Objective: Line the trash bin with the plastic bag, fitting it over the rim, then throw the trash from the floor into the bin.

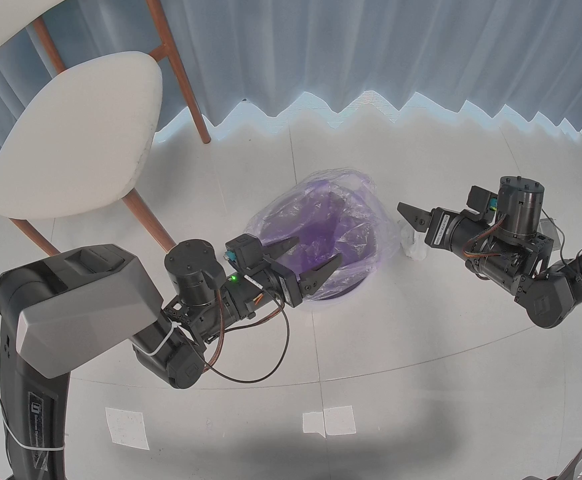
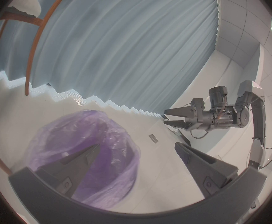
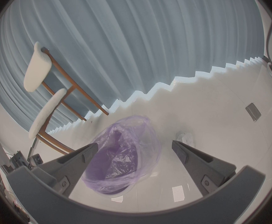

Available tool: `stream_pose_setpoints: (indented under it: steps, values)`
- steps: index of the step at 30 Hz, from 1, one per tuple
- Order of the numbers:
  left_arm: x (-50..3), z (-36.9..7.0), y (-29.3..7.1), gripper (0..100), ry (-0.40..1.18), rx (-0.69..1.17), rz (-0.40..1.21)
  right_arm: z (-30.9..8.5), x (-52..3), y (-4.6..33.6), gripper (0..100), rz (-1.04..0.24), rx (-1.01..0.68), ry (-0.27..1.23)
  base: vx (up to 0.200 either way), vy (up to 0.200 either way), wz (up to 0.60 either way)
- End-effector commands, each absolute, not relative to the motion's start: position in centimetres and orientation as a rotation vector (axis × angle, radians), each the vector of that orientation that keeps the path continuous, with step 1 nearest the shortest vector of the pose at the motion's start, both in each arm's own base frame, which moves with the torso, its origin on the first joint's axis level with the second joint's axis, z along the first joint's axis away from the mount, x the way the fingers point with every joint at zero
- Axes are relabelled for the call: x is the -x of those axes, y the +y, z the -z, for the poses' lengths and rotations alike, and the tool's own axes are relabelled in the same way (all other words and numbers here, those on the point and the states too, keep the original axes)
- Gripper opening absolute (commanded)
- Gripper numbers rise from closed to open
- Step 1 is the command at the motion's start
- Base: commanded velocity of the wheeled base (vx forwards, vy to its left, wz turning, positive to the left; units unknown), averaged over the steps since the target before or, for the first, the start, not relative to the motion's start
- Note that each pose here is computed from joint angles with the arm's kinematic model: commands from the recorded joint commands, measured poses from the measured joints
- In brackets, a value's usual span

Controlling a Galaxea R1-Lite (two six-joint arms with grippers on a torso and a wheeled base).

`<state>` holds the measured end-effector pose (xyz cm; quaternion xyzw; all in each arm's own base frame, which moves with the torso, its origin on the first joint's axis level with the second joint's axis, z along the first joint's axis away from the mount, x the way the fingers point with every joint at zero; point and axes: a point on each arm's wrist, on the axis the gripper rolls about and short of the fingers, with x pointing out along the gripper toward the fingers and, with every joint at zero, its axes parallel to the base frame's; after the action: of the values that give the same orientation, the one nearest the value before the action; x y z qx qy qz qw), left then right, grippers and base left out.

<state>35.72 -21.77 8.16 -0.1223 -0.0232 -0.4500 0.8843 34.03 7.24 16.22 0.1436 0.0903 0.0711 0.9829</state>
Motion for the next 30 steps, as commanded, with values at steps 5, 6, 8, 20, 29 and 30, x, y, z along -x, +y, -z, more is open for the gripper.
stream_pose_setpoints:
  steps: [5,6,8,20,29,30]
  values:
    - [-36.3,-9.5,-20.8,100,0.002,0.214,1.036,-17.7,-33.8,6.6,100,-0.148,-0.307,0.142,0.000,0.000,0.00]
    - [-36.5,-9.9,-20.4,100,0.005,0.202,1.030,-17.8,-33.7,6.6,100,-0.152,-0.309,0.138,0.000,0.000,0.00]
    - [-36.6,-10.5,-20.1,100,0.004,0.179,1.027,-17.9,-33.7,6.6,100,-0.155,-0.310,0.132,0.000,0.000,0.00]
    - [-37.3,-11.8,-20.1,100,0.129,0.003,1.044,-19.0,-33.0,6.4,100,-0.159,-0.320,0.106,0.000,0.000,0.00]
    - [-39.4,-12.3,-21.5,100,0.138,-0.094,1.058,-19.7,-32.5,6.3,100,-0.162,-0.324,0.086,0.000,0.000,0.00]
    - [-39.4,-12.3,-21.5,100,0.138,-0.094,1.058,-19.7,-32.5,6.3,100,-0.162,-0.324,0.086,0.000,0.000,0.00]
